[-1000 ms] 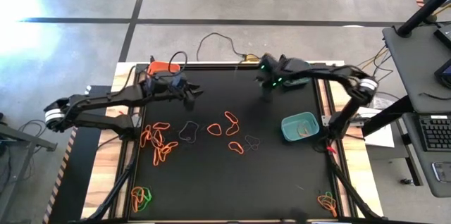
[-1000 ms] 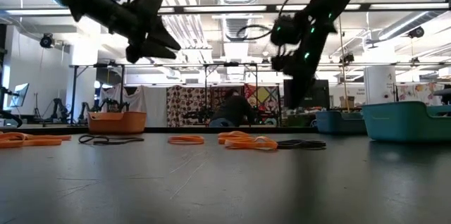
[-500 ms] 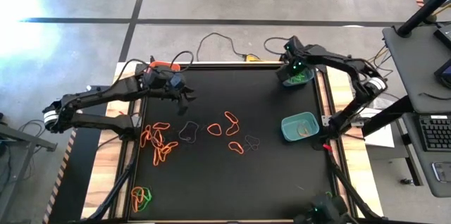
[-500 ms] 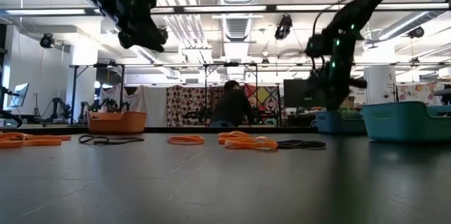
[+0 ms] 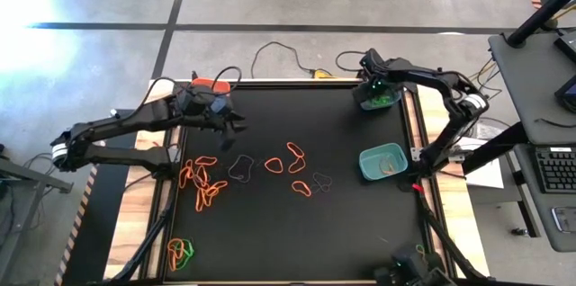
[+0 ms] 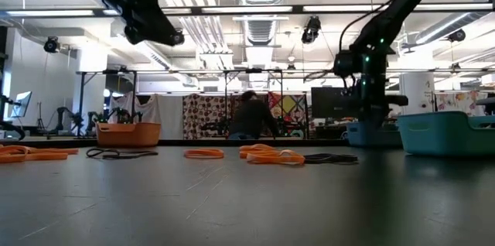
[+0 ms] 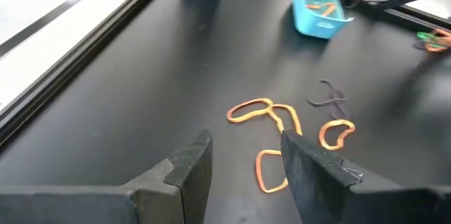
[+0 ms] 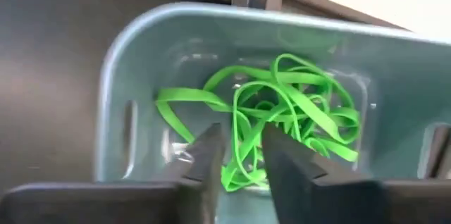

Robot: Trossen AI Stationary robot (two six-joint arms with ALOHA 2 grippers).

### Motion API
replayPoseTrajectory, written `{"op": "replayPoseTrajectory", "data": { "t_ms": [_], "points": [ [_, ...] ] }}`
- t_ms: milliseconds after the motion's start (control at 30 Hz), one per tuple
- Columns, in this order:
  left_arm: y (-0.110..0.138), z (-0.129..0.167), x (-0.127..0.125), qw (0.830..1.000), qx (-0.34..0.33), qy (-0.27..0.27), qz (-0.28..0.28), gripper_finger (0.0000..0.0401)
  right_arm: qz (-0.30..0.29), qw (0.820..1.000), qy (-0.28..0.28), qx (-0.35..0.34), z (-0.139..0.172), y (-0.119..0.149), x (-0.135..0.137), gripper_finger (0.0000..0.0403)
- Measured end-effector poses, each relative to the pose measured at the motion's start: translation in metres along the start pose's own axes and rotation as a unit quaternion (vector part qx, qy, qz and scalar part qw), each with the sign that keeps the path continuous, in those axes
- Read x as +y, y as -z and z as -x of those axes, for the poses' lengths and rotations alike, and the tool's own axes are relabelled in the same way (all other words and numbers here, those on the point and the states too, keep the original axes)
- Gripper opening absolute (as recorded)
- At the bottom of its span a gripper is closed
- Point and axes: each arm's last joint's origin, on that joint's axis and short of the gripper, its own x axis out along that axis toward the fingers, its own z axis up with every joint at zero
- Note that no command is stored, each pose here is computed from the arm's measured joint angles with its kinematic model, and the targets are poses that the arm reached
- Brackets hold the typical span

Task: Sort rubber bands into baskets
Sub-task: Put the orange rubber band into the green bin

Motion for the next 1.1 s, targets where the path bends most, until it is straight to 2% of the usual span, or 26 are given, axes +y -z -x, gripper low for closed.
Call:
{"op": "replayPoseTrajectory", "data": {
  "t_ms": [133,200,367,467,600,700,733,867,1033,1100],
  "points": [
    [0.004,0.006,-0.014,0.999,0.006,0.030,-0.019,0.0153,-0.020,0.999,-0.017,-0.026,0.025,0.004,0.002,0.0150],
    [0.011,0.007,-0.022,0.998,0.023,0.048,-0.023,0.0153,-0.017,0.997,-0.053,-0.051,0.045,0.008,0.011,0.0168],
    [0.027,0.010,-0.038,0.995,0.050,0.084,-0.013,0.0153,0.059,0.979,-0.136,-0.138,0.100,0.035,0.055,0.0186],
    [0.034,0.012,-0.044,0.994,0.059,0.096,0.013,0.0153,0.127,0.953,-0.199,-0.187,0.126,0.061,0.089,0.0187],
    [0.047,0.016,-0.052,0.988,0.083,0.115,0.056,0.0153,0.214,0.899,-0.289,-0.251,0.147,0.097,0.138,0.0187],
    [0.059,0.017,-0.060,0.983,0.102,0.126,0.086,0.0153,0.277,0.862,-0.318,-0.280,0.147,0.124,0.174,0.0187],
    [0.064,0.016,-0.062,0.981,0.112,0.126,0.097,0.0153,0.288,0.858,-0.319,-0.280,0.144,0.131,0.184,0.0187],
    [0.081,0.015,-0.073,0.973,0.149,0.147,0.092,0.0153,0.328,0.859,-0.303,-0.252,0.120,0.155,0.213,0.0187],
    [0.101,0.013,-0.082,0.961,0.203,0.171,0.082,0.0153,0.308,0.885,-0.287,-0.199,0.085,0.171,0.236,0.0187],
    [0.107,0.014,-0.083,0.956,0.224,0.179,0.068,0.0153,0.329,0.881,-0.278,-0.198,0.074,0.175,0.243,0.0187]
  ]
}}
